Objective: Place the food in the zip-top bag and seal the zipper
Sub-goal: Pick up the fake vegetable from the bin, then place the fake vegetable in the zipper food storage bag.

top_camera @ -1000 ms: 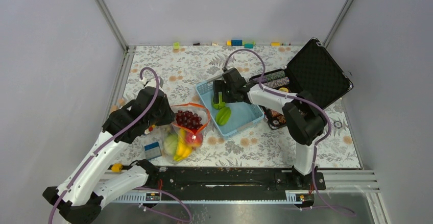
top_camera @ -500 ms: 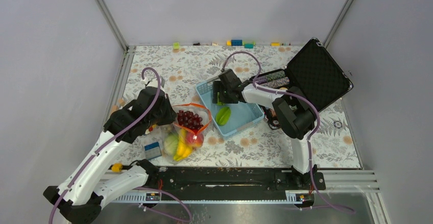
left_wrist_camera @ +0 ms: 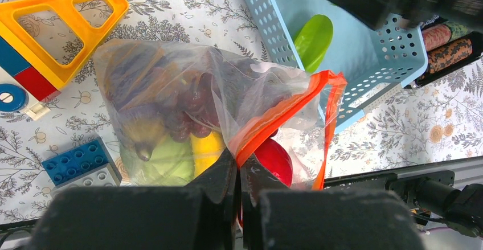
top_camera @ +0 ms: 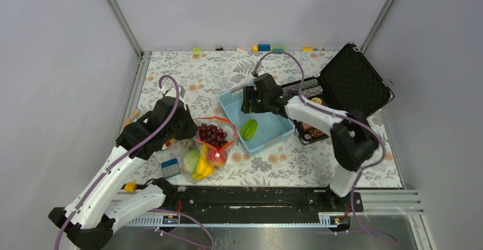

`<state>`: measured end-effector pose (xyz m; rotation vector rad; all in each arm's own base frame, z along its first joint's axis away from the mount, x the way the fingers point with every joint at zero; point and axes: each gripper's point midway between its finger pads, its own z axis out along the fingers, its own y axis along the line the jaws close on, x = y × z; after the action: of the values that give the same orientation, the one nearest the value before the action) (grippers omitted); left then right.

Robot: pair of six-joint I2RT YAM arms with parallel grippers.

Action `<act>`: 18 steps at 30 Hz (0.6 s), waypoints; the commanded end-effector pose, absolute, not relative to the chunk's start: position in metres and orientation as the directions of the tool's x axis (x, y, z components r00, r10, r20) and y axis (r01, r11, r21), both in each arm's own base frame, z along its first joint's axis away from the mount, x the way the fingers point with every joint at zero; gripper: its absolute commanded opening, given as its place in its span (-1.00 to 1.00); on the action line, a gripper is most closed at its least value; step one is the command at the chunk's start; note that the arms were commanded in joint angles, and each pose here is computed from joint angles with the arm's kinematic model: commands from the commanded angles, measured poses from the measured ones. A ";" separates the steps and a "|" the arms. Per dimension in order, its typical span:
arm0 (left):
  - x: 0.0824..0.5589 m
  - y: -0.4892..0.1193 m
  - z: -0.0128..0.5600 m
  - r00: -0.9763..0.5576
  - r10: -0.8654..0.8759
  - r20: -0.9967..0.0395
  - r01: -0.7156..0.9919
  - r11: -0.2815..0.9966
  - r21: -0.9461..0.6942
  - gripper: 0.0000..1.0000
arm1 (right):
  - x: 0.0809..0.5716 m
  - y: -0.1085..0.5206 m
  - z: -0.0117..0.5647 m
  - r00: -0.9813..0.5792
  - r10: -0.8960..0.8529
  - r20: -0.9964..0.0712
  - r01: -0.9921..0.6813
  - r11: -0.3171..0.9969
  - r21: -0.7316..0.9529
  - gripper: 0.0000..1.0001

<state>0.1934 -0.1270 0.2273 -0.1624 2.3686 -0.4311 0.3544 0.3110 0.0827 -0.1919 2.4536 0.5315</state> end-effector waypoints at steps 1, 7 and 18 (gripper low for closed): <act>0.204 -0.136 0.246 -0.688 -0.267 -0.675 0.042 0.914 -0.403 -1.00 | 0.324 0.318 0.188 -0.675 -0.015 -0.737 -0.473 0.776 0.418 -0.04; 0.203 -0.136 0.247 -0.687 -0.268 -0.675 0.044 0.912 -0.407 -1.00 | 0.233 0.347 0.253 -0.573 -0.100 -0.814 -0.757 0.445 0.478 -0.07; 0.198 -0.147 0.255 -0.688 -0.257 -0.679 0.118 0.883 -0.454 -1.00 | 0.174 0.406 0.240 -0.604 -0.234 -0.762 -0.788 0.318 0.526 0.00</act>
<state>0.1897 -0.1326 0.2289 -0.1387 2.3744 -0.4761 0.1778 0.3858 0.2417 -0.8791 1.9954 1.2184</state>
